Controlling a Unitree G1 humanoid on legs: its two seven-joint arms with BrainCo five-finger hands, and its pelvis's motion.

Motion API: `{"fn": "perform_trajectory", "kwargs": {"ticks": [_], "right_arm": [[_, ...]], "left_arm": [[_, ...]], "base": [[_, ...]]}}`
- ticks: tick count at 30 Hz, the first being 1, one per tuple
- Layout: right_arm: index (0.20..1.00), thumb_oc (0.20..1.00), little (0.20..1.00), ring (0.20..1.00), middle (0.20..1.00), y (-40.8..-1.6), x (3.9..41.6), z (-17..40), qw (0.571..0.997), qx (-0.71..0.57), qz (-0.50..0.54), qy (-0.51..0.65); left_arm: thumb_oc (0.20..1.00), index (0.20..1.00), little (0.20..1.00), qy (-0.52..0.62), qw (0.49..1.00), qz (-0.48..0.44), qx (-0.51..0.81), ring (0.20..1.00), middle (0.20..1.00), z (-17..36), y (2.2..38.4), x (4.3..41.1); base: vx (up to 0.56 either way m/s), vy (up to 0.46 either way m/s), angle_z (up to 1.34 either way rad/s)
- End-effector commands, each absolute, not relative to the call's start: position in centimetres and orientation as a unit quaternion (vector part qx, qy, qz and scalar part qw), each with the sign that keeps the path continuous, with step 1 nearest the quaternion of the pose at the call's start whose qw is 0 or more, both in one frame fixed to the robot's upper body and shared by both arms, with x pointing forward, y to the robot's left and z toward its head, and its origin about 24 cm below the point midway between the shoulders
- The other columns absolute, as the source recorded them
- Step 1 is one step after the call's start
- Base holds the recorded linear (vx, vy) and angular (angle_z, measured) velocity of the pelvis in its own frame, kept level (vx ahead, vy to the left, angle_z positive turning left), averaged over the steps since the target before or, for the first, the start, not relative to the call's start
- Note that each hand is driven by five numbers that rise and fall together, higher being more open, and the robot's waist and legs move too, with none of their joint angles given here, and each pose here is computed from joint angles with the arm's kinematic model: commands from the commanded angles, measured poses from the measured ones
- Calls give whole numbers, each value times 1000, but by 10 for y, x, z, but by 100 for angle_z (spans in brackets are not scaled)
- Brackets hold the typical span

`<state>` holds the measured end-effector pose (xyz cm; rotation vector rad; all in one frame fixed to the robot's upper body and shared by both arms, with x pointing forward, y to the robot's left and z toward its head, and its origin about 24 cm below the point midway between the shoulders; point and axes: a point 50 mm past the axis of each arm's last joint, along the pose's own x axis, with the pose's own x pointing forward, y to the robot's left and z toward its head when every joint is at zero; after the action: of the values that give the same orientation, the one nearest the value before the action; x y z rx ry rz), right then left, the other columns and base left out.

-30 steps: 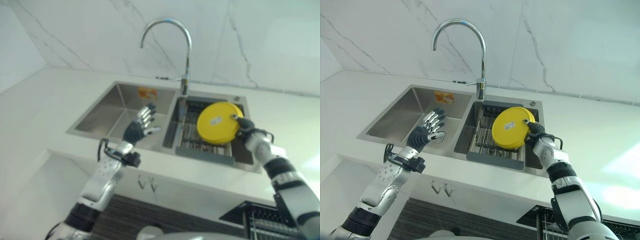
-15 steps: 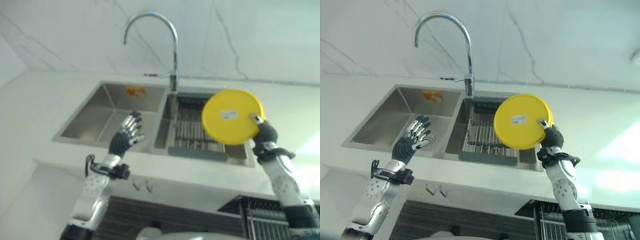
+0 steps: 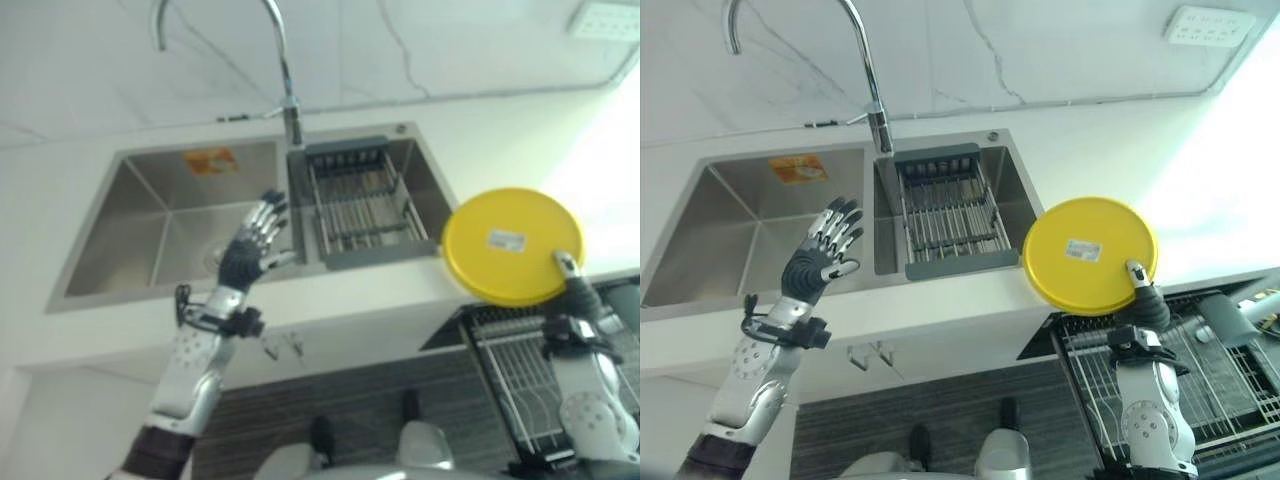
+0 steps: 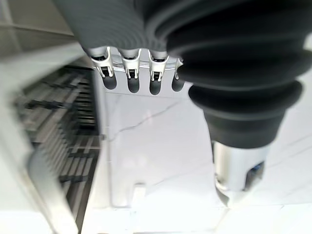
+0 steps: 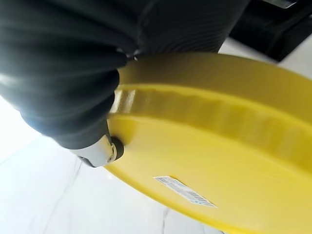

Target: Place the dishes in the dishwasher.

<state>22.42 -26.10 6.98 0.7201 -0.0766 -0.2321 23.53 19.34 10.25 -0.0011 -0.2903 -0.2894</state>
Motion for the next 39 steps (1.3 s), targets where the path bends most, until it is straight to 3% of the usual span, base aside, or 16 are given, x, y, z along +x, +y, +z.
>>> {"fn": "perform_trajectory", "kwargs": {"ticks": [1, 9, 19, 27, 31, 39], "right_arm": [[200, 200, 200, 200, 200, -262, 251, 149, 908, 354, -24, -223], [200, 200, 200, 200, 200, -250, 251, 158, 901, 357, -26, -245], [200, 200, 200, 200, 200, -232, 242, 170, 879, 365, 16, -307], [200, 200, 200, 200, 200, -219, 243, 181, 884, 340, 55, -315], [200, 200, 200, 200, 200, -212, 243, 179, 892, 328, 46, -308], [200, 200, 200, 200, 200, -204, 243, 174, 902, 306, 8, -305]], "left_arm": [[1000, 1000, 1000, -249, 955, -162, 22, 1000, 1000, 139, 180, 236], [1000, 1000, 1000, -249, 954, -164, 31, 1000, 1000, 148, 176, 242], [1000, 1000, 1000, -252, 950, -176, 56, 1000, 1000, 152, 165, 246], [1000, 1000, 1000, -241, 958, -149, 40, 1000, 1000, 140, 172, 236], [1000, 1000, 1000, -232, 962, -139, 35, 1000, 1000, 137, 180, 233], [1000, 1000, 1000, -245, 956, -151, 63, 1000, 1000, 140, 156, 241]], "base": [[-340, 173, -21], [-114, -139, -58], [-86, -580, -47], [-48, -349, -7], [67, -125, 19], [134, 75, 23]]}}
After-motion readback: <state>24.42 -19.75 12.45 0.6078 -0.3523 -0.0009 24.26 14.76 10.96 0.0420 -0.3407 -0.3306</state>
